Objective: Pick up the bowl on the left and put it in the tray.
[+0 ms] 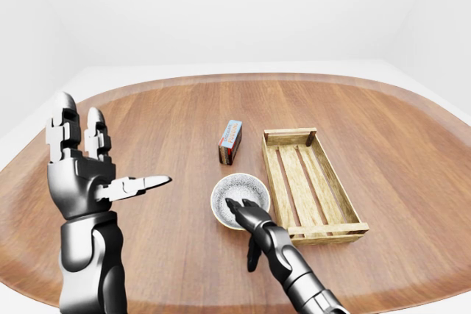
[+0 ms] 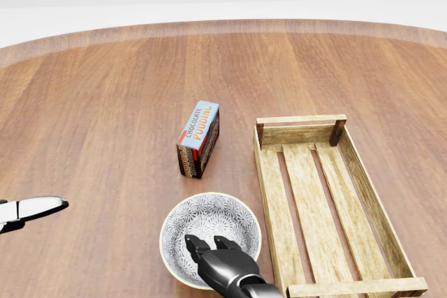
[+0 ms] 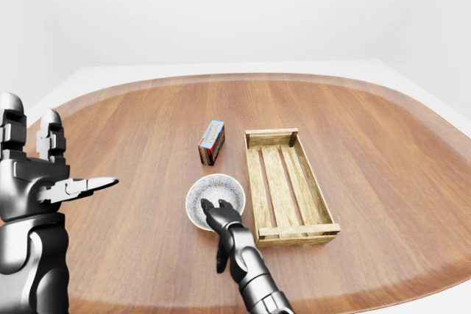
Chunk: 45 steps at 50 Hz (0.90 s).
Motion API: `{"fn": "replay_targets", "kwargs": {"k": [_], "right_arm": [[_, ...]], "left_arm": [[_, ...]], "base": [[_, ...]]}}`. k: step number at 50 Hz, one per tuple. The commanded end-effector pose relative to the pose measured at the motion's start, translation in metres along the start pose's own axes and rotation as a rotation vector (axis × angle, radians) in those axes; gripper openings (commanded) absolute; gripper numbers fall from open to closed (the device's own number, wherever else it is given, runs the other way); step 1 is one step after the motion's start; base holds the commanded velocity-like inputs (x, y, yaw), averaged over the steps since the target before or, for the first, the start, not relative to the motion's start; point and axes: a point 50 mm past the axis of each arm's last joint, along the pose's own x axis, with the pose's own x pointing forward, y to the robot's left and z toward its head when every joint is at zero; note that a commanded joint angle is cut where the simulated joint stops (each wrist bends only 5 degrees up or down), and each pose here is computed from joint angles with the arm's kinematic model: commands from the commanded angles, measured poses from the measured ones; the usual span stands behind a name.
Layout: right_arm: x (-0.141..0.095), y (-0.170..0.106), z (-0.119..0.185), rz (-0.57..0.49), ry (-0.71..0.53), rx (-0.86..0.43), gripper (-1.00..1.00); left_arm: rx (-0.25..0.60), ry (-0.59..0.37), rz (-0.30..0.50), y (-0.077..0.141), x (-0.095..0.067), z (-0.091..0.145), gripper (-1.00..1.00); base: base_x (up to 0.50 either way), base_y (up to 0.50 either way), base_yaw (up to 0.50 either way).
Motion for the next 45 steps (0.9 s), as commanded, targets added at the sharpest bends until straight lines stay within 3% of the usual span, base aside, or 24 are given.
{"fn": "replay_targets", "kwargs": {"k": [1, 8, 9, 10, 11, 12, 33, 43, 45], "right_arm": [[0.005, 0.009, -0.001, 0.017, 0.011, 0.013, 0.98], [0.009, 0.012, 0.002, 0.025, 0.012, 0.011, 1.00], [0.008, 0.014, 0.006, 0.034, 0.000, 0.000, 0.27], [0.008, 0.014, 0.007, 0.035, -0.002, -0.005, -0.17], [0.008, 0.014, 0.007, 0.035, -0.002, -0.005, -0.17], [0.008, 0.015, 0.010, 0.038, -0.009, -0.009, -1.00], [0.002, 0.017, 0.013, 0.042, -0.026, -0.012, -1.00], [-0.005, -0.009, 0.023, 0.003, -0.065, -0.048, -1.00], [-0.009, -0.025, 0.028, -0.026, -0.082, -0.069, -1.00]], "left_arm": [[-0.003, -0.026, 0.003, 0.000, 0.002, 0.005, 1.00], [0.000, -0.007, 0.004, 0.001, 0.002, 0.001, 1.00], [0.000, 0.017, 0.005, 0.001, 0.001, -0.004, 1.00], [0.000, 0.019, 0.005, 0.001, 0.000, -0.005, 1.00], [0.001, 0.019, 0.005, 0.001, 0.000, -0.005, 1.00], [-0.002, -0.019, 0.006, 0.001, 0.002, 0.004, 1.00], [0.002, 0.017, 0.006, 0.001, 0.001, -0.004, 1.00], [0.003, 0.027, 0.000, -0.001, -0.001, -0.006, 1.00], [0.004, 0.031, -0.002, -0.001, -0.002, -0.007, 1.00]], "base": [[0.00, 0.00, 0.00], [0.00, 0.00, 0.00], [0.00, 0.00, 0.00], [0.00, 0.00, 0.00], [0.00, 0.00, 0.00], [0.00, 0.00, 0.00], [0.00, 0.00, 0.00], [0.00, 0.00, 0.00], [0.00, 0.00, 0.00]]}}
